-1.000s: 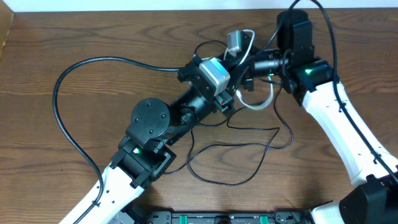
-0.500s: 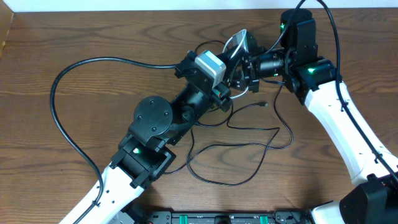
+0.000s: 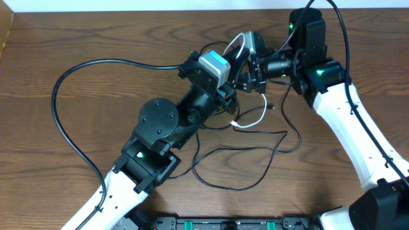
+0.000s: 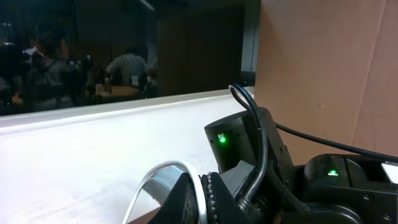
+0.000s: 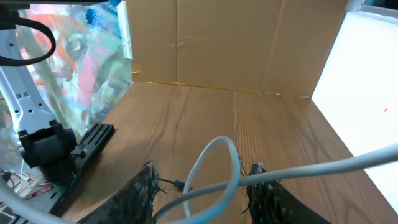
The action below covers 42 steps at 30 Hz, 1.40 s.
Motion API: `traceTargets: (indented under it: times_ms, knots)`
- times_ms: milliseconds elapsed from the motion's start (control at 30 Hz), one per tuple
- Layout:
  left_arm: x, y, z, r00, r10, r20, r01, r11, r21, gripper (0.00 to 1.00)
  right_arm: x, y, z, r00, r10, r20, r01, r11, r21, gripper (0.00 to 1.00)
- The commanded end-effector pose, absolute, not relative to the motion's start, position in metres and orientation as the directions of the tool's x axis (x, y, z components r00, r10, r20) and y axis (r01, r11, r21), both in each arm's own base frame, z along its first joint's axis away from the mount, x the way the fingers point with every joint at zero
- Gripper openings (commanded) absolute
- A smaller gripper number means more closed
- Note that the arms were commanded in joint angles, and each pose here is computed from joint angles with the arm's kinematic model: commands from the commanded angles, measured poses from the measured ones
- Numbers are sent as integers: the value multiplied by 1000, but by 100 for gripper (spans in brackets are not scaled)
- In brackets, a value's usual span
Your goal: Untangle cables
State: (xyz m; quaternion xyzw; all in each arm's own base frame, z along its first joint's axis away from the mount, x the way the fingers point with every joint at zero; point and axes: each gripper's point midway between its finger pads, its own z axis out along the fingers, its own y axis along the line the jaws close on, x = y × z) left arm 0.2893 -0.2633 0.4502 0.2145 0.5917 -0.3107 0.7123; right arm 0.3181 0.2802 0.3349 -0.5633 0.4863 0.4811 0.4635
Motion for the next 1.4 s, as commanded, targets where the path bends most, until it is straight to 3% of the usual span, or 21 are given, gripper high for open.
traceTargets:
  times_ms: [0, 500, 800, 1367]
  knots:
    - [290, -260, 458, 110, -209, -972, 689, 721, -77, 8, 313, 276, 340, 71, -79, -994, -990, -128, -60, 44]
    - [291, -261, 456, 56, -253, -966, 694, 705, -144, 8, 318, 274, 343, 91, -71, -993, -990, -114, -83, 46]
    - [291, -261, 456, 55, -254, -966, 694, 705, -146, 8, 340, 263, 350, 28, -78, -997, -1000, -15, -26, 47]
    - [299, -255, 444, 25, -230, -973, 642, 750, -161, 8, 330, 263, 360, 78, -39, -996, -994, -82, -74, 46]
